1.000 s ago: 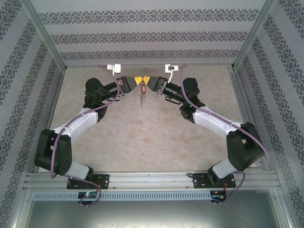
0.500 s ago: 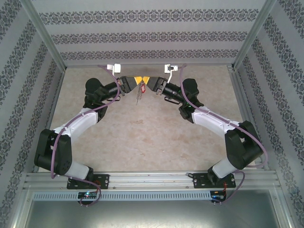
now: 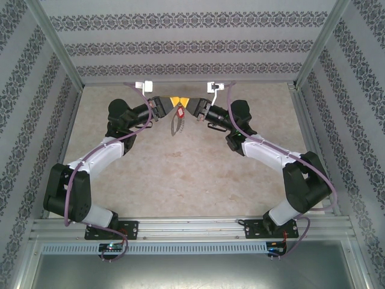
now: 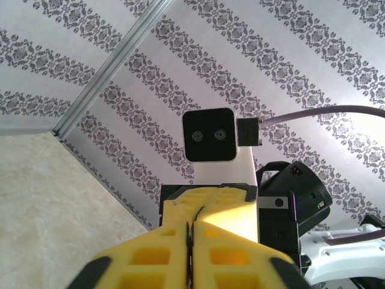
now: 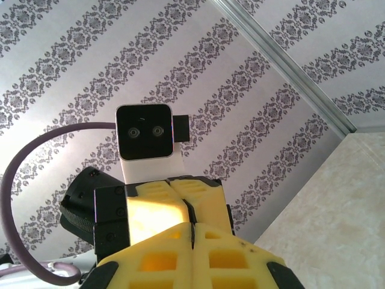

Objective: Put the keys on the keyring

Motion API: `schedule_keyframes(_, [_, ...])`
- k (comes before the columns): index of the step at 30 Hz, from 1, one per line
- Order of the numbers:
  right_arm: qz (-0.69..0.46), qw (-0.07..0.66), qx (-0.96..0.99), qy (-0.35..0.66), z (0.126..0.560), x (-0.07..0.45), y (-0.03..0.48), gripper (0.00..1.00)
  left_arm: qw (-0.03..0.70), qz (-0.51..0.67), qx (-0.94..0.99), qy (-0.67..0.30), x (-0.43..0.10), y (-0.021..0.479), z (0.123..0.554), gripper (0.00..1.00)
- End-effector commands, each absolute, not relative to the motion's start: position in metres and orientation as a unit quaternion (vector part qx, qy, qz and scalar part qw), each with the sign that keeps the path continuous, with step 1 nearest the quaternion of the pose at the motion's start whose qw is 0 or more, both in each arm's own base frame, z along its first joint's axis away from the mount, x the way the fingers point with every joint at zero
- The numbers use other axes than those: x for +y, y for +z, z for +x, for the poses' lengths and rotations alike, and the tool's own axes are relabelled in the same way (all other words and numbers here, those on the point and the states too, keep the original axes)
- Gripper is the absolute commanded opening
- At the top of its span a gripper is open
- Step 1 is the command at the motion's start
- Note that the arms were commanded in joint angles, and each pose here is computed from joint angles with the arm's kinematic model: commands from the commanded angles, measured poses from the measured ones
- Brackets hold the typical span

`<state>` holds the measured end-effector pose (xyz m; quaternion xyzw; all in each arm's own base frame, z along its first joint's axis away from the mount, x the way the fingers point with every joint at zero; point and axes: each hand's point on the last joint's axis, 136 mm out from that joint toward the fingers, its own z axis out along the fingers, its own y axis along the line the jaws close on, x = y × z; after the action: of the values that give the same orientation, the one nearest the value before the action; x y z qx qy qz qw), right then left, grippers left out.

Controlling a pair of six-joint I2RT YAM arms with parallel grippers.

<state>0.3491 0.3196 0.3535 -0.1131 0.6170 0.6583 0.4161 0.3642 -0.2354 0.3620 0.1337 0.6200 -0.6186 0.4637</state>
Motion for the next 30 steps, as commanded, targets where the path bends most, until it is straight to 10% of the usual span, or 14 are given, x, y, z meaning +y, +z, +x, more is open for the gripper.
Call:
schedule_keyframes(1, [-0.135,0.418,0.624,0.646,0.355,0.308,0.357,0.0,0.494,0.15,0.603,-0.608,-0.229,0.379,0.355,0.21])
schedule_keyframes(9, [-0.184,0.376,0.659,0.625,0.383,0.274,0.352,0.0,0.49,0.147,0.631,-0.583,-0.224,0.37,0.357,0.36])
schedule_keyframes(30, [-0.286,0.279,0.694,0.599,0.387,0.285,0.318,0.0,0.406,0.163,0.7,-0.564,-0.238,0.317,0.377,0.37])
